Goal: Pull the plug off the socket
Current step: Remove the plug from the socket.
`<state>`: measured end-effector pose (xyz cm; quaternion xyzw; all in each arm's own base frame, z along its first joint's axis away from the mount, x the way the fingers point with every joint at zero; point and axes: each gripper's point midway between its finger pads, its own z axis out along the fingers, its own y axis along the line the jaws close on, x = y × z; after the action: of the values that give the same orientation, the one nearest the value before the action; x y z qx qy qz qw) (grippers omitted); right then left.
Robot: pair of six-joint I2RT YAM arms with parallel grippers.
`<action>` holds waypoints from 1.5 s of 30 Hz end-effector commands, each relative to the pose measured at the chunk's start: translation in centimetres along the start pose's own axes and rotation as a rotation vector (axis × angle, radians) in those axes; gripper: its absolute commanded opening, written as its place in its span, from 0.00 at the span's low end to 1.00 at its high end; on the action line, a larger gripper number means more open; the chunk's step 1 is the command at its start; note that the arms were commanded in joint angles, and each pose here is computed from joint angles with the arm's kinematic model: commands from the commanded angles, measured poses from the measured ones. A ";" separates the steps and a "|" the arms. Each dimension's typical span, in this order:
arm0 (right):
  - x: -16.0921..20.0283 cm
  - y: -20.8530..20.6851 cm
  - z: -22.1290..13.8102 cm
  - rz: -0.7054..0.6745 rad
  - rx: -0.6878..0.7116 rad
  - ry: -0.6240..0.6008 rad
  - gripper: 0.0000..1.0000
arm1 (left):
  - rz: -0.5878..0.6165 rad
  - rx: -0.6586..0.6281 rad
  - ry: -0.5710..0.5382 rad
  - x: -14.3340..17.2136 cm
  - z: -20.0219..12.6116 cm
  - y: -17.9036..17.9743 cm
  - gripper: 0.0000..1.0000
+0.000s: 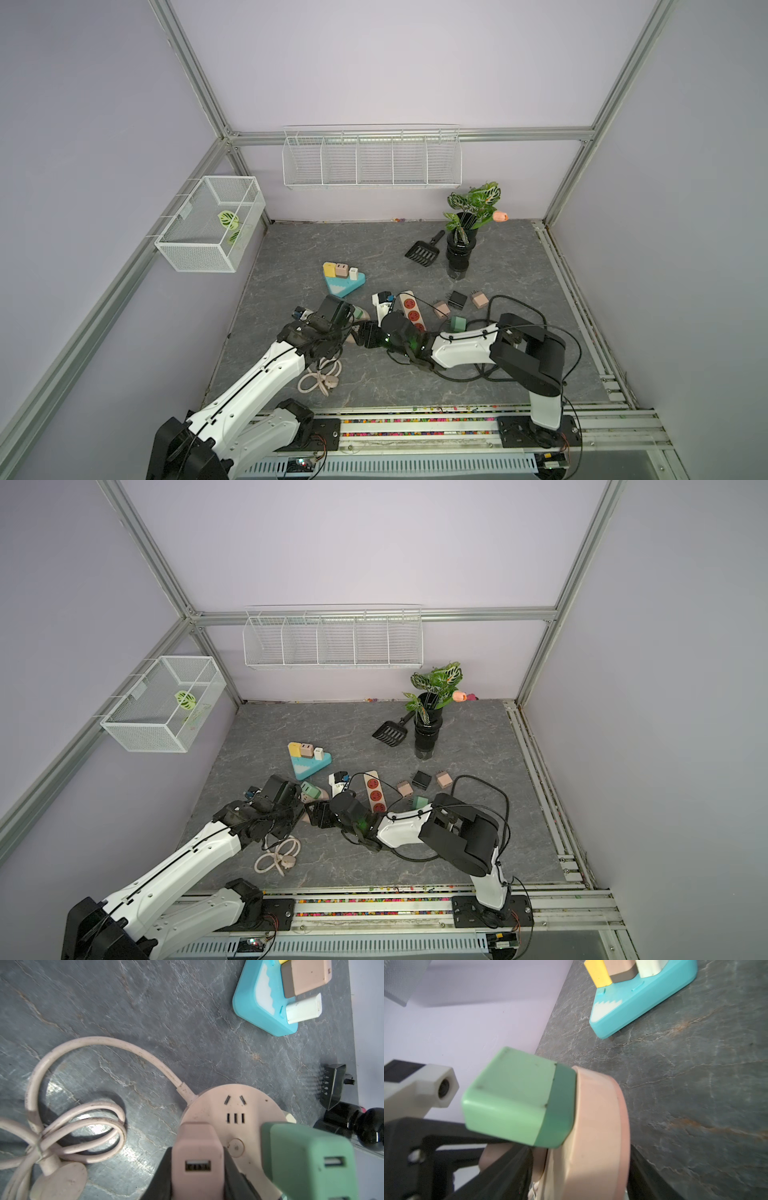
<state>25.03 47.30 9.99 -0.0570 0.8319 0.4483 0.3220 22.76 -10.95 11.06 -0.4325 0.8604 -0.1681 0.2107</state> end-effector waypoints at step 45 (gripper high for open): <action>3.2 -11.3 1.6 0.045 0.430 -0.022 0.00 | 0.021 0.108 -0.166 -8.2 -3.8 -1.8 0.00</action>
<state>27.35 49.61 10.52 0.0275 0.8263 0.4368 0.3545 24.44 -9.02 12.89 -0.3889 0.8740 -0.2131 0.1989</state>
